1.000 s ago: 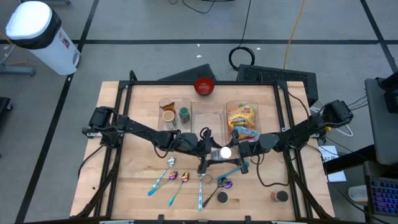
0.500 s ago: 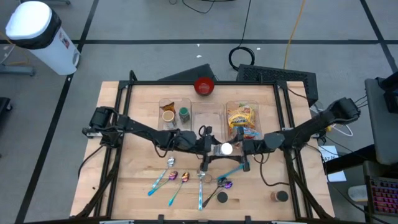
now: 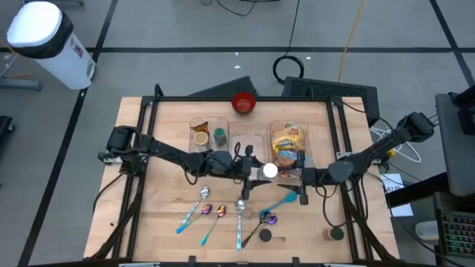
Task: Pick & Place Food Item
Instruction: Put the white seasoning bottle into the left transparent bin
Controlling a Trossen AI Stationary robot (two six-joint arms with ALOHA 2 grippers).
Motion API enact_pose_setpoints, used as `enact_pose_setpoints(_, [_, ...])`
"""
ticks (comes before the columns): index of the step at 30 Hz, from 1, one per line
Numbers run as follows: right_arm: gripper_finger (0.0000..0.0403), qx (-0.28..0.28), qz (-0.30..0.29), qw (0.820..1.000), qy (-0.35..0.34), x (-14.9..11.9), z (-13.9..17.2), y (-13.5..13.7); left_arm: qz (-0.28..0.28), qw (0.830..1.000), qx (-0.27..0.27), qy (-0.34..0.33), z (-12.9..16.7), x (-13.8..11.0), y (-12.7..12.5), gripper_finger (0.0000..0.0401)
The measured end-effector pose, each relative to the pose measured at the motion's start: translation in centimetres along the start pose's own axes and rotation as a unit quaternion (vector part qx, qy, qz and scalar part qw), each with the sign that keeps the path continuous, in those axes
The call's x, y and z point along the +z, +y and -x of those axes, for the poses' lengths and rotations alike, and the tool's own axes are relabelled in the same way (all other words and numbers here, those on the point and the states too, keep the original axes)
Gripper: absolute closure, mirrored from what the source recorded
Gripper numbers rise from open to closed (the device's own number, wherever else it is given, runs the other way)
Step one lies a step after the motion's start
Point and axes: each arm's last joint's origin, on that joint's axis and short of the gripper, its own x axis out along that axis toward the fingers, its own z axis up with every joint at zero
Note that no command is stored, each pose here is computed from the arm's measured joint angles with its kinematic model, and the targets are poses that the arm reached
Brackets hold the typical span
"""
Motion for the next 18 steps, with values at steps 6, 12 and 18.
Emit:
enact_pose_setpoints(6, [0.0188,-0.021,-0.035,0.999,-0.034,-0.1,-0.1,-0.7,0.004,1.0,0.001,0.003,-0.1,-0.2,0.0,0.019])
enact_pose_setpoints(12, [0.0186,0.019,-0.058,0.996,-0.062,-1.1,-1.3,-0.7,0.007,1.0,0.001,0.002,-0.1,-0.2,0.1,0.019])
enact_pose_setpoints(18, [0.0165,0.016,-0.027,0.997,-0.075,-1.9,-2.2,-0.4,0.009,1.0,-0.001,0.008,-0.1,-0.3,-0.2,0.019])
